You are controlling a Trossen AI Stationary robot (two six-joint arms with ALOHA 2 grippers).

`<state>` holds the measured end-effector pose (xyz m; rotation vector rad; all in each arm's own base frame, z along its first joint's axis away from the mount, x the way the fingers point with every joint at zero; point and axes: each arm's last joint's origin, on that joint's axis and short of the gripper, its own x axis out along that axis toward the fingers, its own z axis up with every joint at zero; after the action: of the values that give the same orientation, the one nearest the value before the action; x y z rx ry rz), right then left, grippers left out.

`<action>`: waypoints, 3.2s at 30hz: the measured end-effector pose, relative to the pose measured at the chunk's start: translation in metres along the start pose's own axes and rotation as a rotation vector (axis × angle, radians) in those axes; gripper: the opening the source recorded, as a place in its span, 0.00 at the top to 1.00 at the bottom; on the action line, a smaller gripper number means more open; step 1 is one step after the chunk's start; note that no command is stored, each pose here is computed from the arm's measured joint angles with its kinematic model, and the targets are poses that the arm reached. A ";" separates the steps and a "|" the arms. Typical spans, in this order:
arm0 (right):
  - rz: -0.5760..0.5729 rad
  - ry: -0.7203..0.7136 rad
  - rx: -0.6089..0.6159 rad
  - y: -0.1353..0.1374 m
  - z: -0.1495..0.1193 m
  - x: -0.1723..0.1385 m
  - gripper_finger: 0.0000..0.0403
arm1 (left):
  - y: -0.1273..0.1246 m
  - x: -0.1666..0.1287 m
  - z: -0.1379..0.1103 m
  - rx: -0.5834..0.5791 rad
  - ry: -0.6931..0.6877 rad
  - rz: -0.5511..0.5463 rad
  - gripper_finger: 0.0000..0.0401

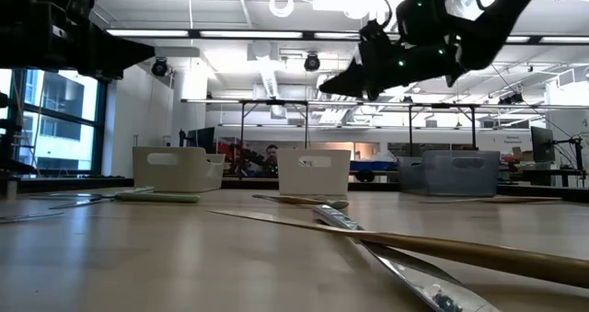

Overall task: Sort silverware by color (type)
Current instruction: Put the top left green table knife into the black bin

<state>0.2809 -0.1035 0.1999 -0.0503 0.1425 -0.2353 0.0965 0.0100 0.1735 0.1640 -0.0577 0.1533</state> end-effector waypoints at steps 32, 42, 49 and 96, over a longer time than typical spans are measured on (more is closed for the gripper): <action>0.031 -0.002 -0.023 0.010 -0.004 -0.002 1.00 | -0.009 0.043 0.003 -0.250 0.376 -0.121 0.86; 0.053 -0.004 -0.034 0.016 -0.004 -0.001 1.00 | -0.022 0.067 -0.013 -0.203 0.657 -0.181 0.84; 0.052 -0.003 -0.029 0.016 -0.004 -0.001 1.00 | -0.026 0.078 -0.031 -0.171 0.851 -0.160 0.81; 0.057 0.044 -0.058 0.017 -0.009 -0.001 1.00 | -0.032 0.122 -0.036 0.007 1.191 -0.228 0.91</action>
<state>0.2821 -0.0873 0.1905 -0.0988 0.1938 -0.1754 0.2233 0.0024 0.1412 0.0649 1.1443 0.0047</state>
